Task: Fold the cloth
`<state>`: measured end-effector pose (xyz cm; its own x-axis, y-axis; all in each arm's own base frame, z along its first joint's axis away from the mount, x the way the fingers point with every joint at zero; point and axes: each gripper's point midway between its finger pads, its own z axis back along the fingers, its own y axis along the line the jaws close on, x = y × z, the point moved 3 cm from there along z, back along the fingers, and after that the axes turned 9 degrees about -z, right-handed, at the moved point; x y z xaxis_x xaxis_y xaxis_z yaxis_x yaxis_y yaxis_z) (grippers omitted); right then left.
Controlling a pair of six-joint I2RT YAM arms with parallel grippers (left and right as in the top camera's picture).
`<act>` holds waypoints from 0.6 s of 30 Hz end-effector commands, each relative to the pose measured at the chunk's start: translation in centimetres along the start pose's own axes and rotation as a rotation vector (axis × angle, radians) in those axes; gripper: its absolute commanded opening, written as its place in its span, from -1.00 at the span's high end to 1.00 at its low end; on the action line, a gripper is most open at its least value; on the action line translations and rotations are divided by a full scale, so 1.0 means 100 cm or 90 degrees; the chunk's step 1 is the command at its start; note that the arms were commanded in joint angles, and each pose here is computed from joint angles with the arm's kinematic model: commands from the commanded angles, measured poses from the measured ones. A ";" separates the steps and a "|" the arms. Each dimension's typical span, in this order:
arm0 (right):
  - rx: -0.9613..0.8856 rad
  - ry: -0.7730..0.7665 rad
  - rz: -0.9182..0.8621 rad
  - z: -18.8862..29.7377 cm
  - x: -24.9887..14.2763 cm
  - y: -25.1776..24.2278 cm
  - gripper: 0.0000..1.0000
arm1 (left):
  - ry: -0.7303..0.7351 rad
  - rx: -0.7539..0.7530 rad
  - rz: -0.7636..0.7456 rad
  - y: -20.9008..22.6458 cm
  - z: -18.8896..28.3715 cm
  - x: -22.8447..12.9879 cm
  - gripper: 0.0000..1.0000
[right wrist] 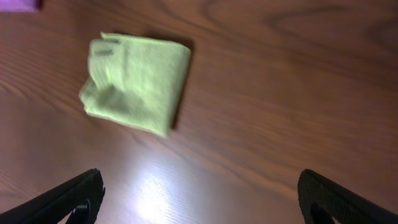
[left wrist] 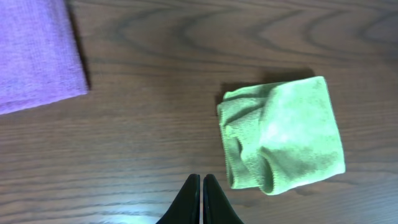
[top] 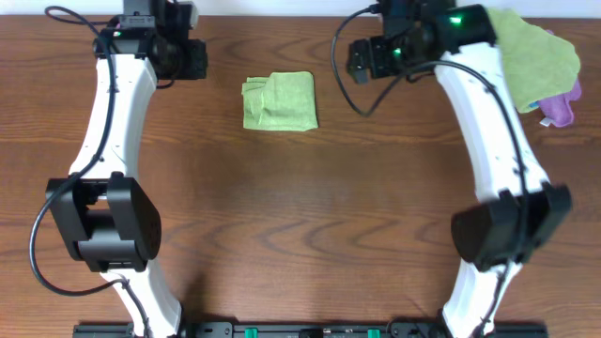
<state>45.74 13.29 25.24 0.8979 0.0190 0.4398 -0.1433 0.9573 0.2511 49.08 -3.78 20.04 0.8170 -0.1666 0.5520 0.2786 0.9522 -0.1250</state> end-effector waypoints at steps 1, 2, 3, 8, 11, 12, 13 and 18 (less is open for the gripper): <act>-0.091 -0.048 0.068 0.050 0.000 -0.009 -0.98 | 0.012 -0.016 -0.017 -0.010 -0.008 -0.004 0.88; -0.109 -0.052 0.070 0.063 -0.004 -0.012 -0.99 | 0.019 -0.022 -0.018 -0.013 -0.011 -0.007 0.88; -0.121 -0.055 0.073 0.074 -0.008 -0.013 -0.98 | 0.025 -0.025 -0.017 -0.016 -0.013 -0.010 0.88; -0.134 -0.089 0.073 0.129 -0.023 -0.017 -0.99 | 0.072 -0.049 -0.021 -0.036 -0.032 -0.034 0.88; -0.148 -0.146 0.069 0.177 -0.038 -0.018 -0.98 | 0.104 -0.052 -0.018 -0.046 -0.044 -0.051 0.88; -0.163 -0.160 0.067 0.190 -0.045 -0.021 -0.99 | 0.109 -0.052 -0.015 -0.047 -0.047 -0.055 0.88; -0.178 -0.180 0.066 0.207 -0.055 -0.023 -0.98 | 0.116 -0.048 -0.006 -0.047 -0.050 -0.060 0.88; -0.241 -0.239 0.057 0.247 -0.111 -0.041 -0.98 | 0.134 -0.035 -0.001 -0.044 -0.053 -0.069 0.88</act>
<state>28.75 4.35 41.01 0.6842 0.0588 0.7269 -0.0645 0.9977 -0.0200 44.94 -8.73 13.05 0.8906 -0.2383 0.3874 0.3282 0.9264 -0.1845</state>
